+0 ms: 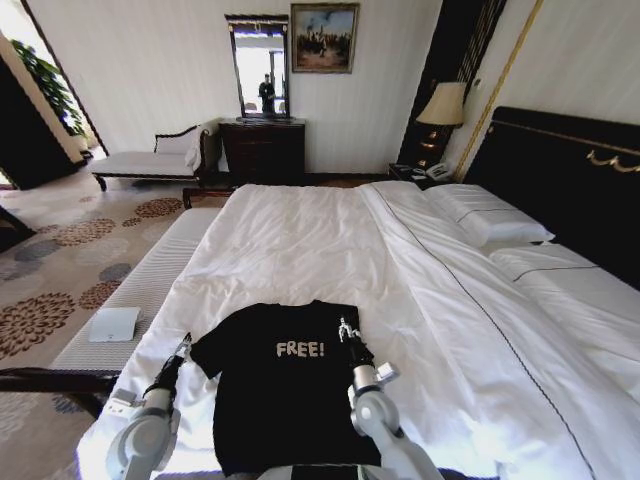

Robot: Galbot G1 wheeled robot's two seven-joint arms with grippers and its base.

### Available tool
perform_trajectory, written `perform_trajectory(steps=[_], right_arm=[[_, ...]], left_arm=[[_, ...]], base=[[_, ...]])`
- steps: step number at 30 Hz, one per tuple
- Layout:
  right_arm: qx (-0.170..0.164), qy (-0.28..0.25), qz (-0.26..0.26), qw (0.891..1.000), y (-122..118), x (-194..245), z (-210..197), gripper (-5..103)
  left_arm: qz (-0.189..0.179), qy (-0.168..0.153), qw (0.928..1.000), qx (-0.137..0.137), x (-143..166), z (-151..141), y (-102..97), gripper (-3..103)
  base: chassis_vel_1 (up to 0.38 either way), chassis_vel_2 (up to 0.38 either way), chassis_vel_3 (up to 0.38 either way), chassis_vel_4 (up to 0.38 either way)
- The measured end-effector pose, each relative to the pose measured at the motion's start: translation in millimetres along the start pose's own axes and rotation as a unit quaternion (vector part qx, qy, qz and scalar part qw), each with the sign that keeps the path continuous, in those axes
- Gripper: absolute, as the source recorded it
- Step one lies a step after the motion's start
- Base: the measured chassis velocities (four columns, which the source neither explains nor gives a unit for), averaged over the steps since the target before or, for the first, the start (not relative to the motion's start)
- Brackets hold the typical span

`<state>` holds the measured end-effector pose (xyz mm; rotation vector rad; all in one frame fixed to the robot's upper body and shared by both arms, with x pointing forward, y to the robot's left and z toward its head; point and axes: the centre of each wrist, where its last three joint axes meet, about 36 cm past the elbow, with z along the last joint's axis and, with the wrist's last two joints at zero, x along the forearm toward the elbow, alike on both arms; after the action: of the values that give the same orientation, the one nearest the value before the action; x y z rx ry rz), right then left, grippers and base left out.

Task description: Fold the clothes on the bed.

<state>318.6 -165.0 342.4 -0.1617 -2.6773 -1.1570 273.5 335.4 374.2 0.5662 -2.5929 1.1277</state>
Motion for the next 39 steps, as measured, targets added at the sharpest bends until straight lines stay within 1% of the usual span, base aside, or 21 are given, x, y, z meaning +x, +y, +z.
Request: perform_trajectory(steps=[1,2,3,4,6,7,9,10,12,13,14,21,25,29,34,39], right_arm=[[0.002,0.015,0.034,0.999,-2,2,-4,58],[0.002,0.015,0.034,0.999,-2,2,-4,58],[0.005,0.029,0.067,0.997,-6,2,-8,58],[0.005,0.045,0.099,0.994,-10,2,-13,63],[0.0,0.066,0.132,0.989,-14,1,-17,74],[0.0,0.066,0.132,0.989,-14,1,-17,74],[-0.001,0.073,0.141,0.987,-15,2,-17,85],[-0.002,0.074,0.142,0.987,-15,2,-17,85],[-0.005,0.077,0.141,0.987,-12,5,-14,95],[-0.005,0.077,0.141,0.987,-12,5,-14,95],[-0.007,0.078,0.139,0.987,-10,7,-12,99],[-0.009,0.07,0.145,0.987,3,26,-5,100],[-0.012,0.077,0.152,0.985,3,37,-2,100],[-0.015,0.081,0.16,0.984,0,36,4,100],[-0.028,0.083,0.155,0.984,8,39,6,100],[-0.031,0.083,0.157,0.984,11,43,12,100]], left_arm=[[0.0,0.0,1.0,0.0,0,1,-0.2,100],[0.0,0.0,1.0,0.0,0,1,-0.2,100],[0.0,0.0,1.0,0.0,0,1,-0.2,100],[0.001,0.0,1.0,-0.002,1,1,-0.6,100],[0.002,-0.001,1.0,-0.005,2,-1,-1.3,100],[0.002,-0.001,1.0,-0.005,2,-1,-1.3,100],[0.003,-0.002,1.0,-0.008,5,-3,-1.9,100],[0.003,-0.003,1.0,-0.009,7,-3,-1.9,100],[0.002,-0.004,0.9999,-0.011,9,-4,-1.4,100],[0.002,-0.004,0.9999,-0.011,9,-4,-1.4,100],[0.001,-0.004,0.9999,-0.011,10,-5,-1.1,100],[-0.003,-0.007,0.9999,-0.015,11,-6,2.7,100],[-0.005,-0.006,0.9999,-0.014,11,-5,3.7,100],[-0.006,-0.005,0.9999,-0.014,12,-4,3.8,100],[-0.005,-0.006,0.9998,-0.016,10,-6,3.4,100],[-0.007,-0.005,0.9998,-0.016,10,-6,4.6,100]], base=[[0.0,0.0,0.0,0.0],[0.0,0.0,0.0,0.0],[0.0,0.0,0.0,0.0],[0.0,0.0,0.0,0.0],[0.0,0.0,0.0,0.0],[0.0,0.0,0.0,0.0],[0.0,0.0,0.0,0.0],[0.0,0.0,0.0,0.0],[0.0,0.0,0.0,0.0],[0.0,0.0,0.0,0.0],[0.0,0.0,0.0,0.0],[0.0,0.0,0.0,0.0],[0.0,0.0,0.0,0.0],[0.0,0.0,0.0,0.0],[0.0,0.0,0.0,0.0],[0.0,0.0,0.0,0.0]])
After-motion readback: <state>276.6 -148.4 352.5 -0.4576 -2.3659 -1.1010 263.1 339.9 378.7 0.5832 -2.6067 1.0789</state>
